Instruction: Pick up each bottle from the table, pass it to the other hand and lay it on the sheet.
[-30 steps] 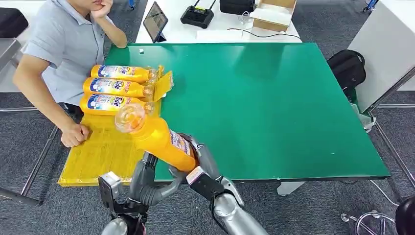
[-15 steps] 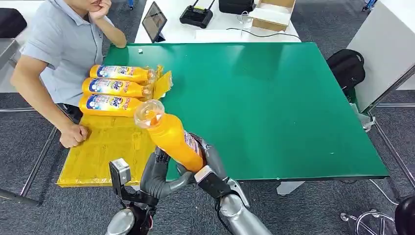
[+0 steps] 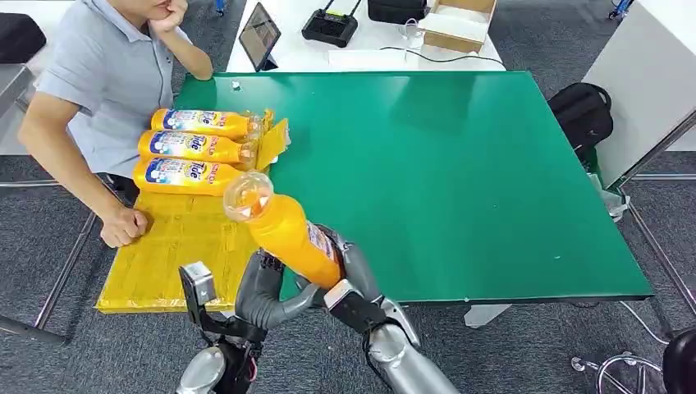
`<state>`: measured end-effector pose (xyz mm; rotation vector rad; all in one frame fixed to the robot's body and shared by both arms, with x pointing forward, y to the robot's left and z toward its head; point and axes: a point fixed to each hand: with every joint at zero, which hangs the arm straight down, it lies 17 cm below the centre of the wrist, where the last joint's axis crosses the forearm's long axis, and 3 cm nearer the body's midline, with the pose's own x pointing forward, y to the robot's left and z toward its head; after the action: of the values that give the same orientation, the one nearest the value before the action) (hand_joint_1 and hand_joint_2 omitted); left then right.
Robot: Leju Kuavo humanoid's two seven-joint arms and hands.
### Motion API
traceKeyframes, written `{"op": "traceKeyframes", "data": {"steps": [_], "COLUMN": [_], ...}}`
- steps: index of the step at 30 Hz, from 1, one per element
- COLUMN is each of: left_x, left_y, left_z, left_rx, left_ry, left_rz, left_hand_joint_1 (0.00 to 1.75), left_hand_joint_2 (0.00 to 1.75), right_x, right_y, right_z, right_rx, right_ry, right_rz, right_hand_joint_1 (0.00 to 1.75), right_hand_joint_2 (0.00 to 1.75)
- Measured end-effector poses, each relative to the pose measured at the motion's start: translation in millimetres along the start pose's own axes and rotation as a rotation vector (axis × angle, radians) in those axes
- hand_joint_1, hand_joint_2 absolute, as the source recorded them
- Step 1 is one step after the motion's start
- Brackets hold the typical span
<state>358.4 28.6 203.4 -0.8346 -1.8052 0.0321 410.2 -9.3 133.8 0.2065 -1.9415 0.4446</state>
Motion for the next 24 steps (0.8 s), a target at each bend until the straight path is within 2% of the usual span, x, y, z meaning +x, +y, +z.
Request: {"op": "traceKeyframes", "data": {"steps": [5, 6, 7, 8, 14, 24], "left_x": [-0.6, -1.5, -2.5, -3.3, -6.5, -7.2], "left_y": [7.6, 10.1, 12.5, 14.8, 29.0, 37.0], "left_z": [-3.4, -3.9, -4.2, -4.2, -2.6, -0.1], "left_rx": [0.024, 0.036, 0.048, 0.057, 0.116, 0.14], "left_ry": [0.01, 0.014, 0.017, 0.019, 0.022, 0.021], "left_rz": [0.023, 0.021, 0.023, 0.023, 0.019, 0.02], "left_hand_joint_1": [0.0, 0.45, 1.47, 1.75, 1.75, 1.75], "left_hand_joint_2": [1.75, 1.75, 1.75, 1.75, 1.75, 1.75], "right_x": [-1.5, -1.6, -1.9, -2.1, -3.7, -4.4], "right_y": [10.9, 13.9, 17.2, 20.9, 38.1, 49.0], "right_z": [3.8, 4.5, 5.4, 6.5, 10.2, 11.4], "right_rx": [0.032, 0.044, 0.056, 0.069, 0.129, 0.165], "right_ry": [0.004, 0.004, 0.005, 0.006, 0.014, 0.013], "right_rz": [0.003, 0.005, 0.006, 0.006, 0.005, 0.012], "right_hand_joint_1": [1.75, 1.75, 1.75, 1.75, 1.75, 1.75], "right_hand_joint_2": [1.75, 1.75, 1.75, 1.75, 1.75, 1.75]}}
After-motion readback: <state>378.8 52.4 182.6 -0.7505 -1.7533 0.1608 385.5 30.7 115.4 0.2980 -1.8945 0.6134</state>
